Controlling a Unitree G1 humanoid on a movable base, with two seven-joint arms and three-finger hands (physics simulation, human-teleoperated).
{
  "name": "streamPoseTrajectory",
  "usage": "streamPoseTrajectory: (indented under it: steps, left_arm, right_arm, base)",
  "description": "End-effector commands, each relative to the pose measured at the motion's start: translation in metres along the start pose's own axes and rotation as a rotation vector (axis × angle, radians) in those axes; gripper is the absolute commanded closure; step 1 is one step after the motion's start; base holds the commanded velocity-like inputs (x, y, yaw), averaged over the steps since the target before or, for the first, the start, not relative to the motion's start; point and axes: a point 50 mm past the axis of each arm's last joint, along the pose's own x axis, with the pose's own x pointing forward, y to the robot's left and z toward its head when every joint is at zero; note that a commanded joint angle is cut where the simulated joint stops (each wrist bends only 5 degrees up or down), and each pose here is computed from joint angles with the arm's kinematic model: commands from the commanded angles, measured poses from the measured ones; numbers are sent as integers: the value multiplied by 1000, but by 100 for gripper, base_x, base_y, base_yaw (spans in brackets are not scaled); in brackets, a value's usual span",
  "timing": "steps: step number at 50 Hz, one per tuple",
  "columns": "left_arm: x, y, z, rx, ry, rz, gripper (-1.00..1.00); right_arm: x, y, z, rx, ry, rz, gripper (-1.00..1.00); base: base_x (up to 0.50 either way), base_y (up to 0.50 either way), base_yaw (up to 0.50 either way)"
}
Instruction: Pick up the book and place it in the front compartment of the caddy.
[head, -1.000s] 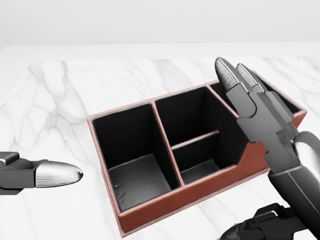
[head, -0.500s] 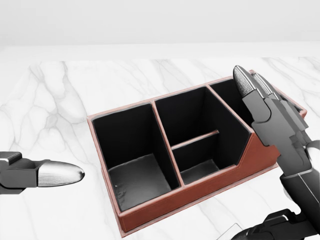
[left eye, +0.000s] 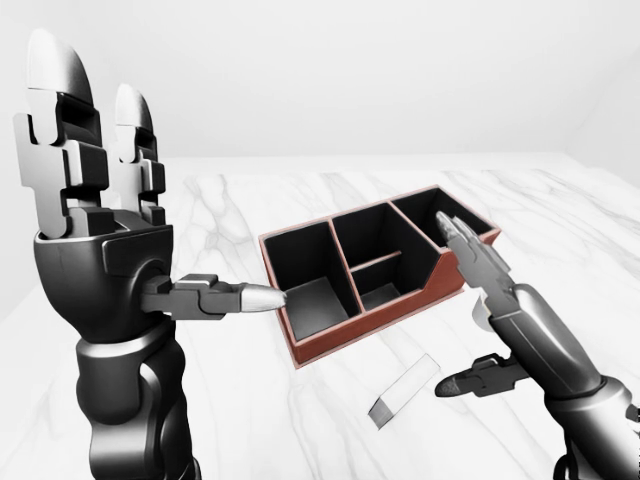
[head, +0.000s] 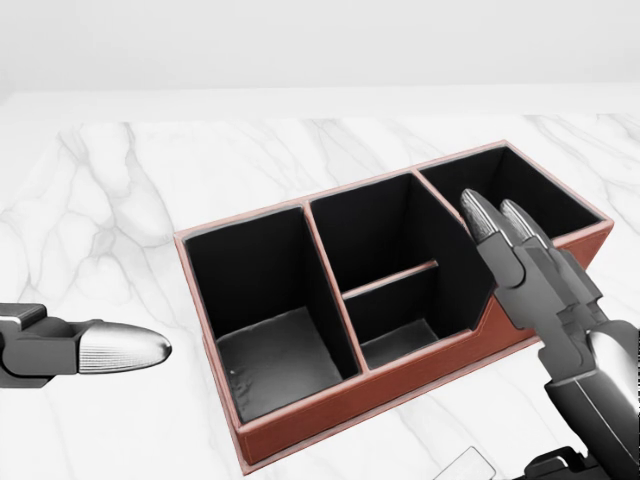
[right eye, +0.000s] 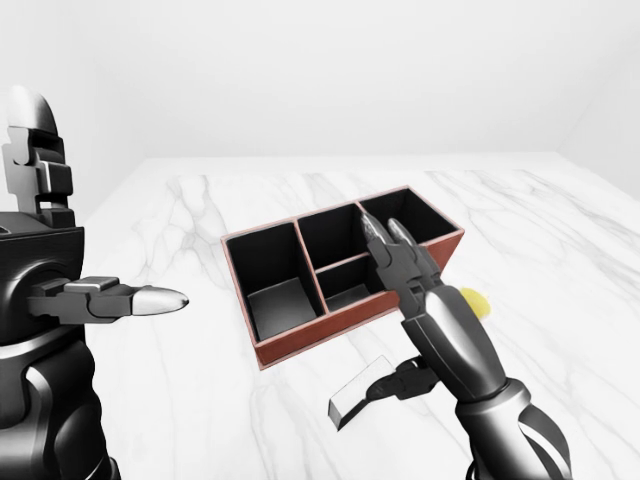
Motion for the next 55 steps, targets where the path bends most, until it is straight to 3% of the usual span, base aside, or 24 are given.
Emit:
streamPoseTrajectory:
  steps: [1, 23, 55]
  left_arm:
    - [0, 0, 0, 1, -1, -1, -100]
    - [1, 0, 1, -2, -6, -1, -100]
    - [0, -1, 1, -3, -4, -2, -100]
  right_arm:
    - [-9, 13, -19, 65, 121, 41, -100]
    - [-20, 31, -40, 113, 272, 99, -100]
    - [-32, 49, -55, 148, 395, 165, -100]
  base:
    - [0, 0, 0]
    - [0, 0, 0]
    - [0, 0, 0]
